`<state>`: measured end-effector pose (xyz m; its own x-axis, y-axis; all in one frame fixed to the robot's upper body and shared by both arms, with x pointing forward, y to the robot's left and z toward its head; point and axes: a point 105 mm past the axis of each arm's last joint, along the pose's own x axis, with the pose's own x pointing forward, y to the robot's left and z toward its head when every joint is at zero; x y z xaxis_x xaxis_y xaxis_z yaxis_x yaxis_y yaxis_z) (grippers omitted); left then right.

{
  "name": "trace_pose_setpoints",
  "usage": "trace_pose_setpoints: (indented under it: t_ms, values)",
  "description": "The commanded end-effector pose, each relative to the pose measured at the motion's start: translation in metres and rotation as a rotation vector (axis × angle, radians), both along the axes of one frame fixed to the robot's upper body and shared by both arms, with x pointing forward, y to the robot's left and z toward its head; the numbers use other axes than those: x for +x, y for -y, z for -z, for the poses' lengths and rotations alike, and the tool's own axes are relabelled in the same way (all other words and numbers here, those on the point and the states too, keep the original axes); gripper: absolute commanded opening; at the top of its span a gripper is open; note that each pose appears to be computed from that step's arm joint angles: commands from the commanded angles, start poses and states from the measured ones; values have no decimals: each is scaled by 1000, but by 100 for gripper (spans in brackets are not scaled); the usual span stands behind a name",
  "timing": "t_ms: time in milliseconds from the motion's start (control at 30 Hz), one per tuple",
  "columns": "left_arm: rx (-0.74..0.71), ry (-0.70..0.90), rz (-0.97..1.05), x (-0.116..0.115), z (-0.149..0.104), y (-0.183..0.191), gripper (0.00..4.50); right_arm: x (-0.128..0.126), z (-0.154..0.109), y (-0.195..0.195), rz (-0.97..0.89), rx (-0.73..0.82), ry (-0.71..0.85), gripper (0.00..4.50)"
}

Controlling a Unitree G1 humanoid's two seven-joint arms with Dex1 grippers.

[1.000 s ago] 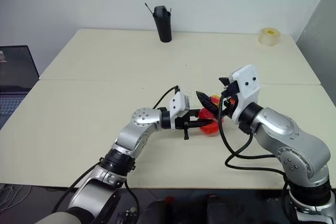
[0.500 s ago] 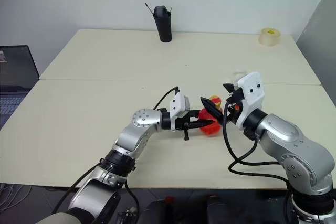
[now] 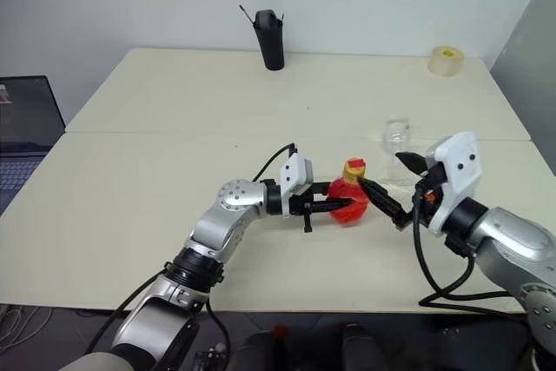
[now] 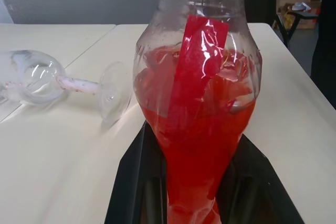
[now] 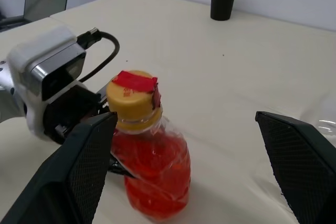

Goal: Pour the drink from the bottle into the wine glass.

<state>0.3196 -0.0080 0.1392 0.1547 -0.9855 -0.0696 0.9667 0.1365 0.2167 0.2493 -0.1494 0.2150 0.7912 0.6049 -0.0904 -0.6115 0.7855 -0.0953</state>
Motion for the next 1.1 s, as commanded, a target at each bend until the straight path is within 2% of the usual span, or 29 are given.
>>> trace_pose_setpoints:
  t_ms: [33, 133, 267, 533, 933, 1100]
  values:
    - [-39, 72, 12, 0, -20, 1, 75, -14, -9, -9, -84, -10, 32, 450]
    - [-39, 73, 11, 1, -20, 1, 74, -15, -15, -16, -125, 7, 47, 450]
    - [-39, 75, 8, 1, -21, 1, 74, 0, -22, -26, -111, 21, 84, 450]
    - [-40, 73, 7, 0, -21, 1, 74, 17, -17, -44, -112, 44, 82, 450]
    - [-45, 77, 12, -2, -21, 3, 74, 48, -18, -38, 8, 67, 123, 450]
    - [-45, 77, 14, -2, -21, 3, 74, 48, -17, -28, 29, 65, 124, 450]
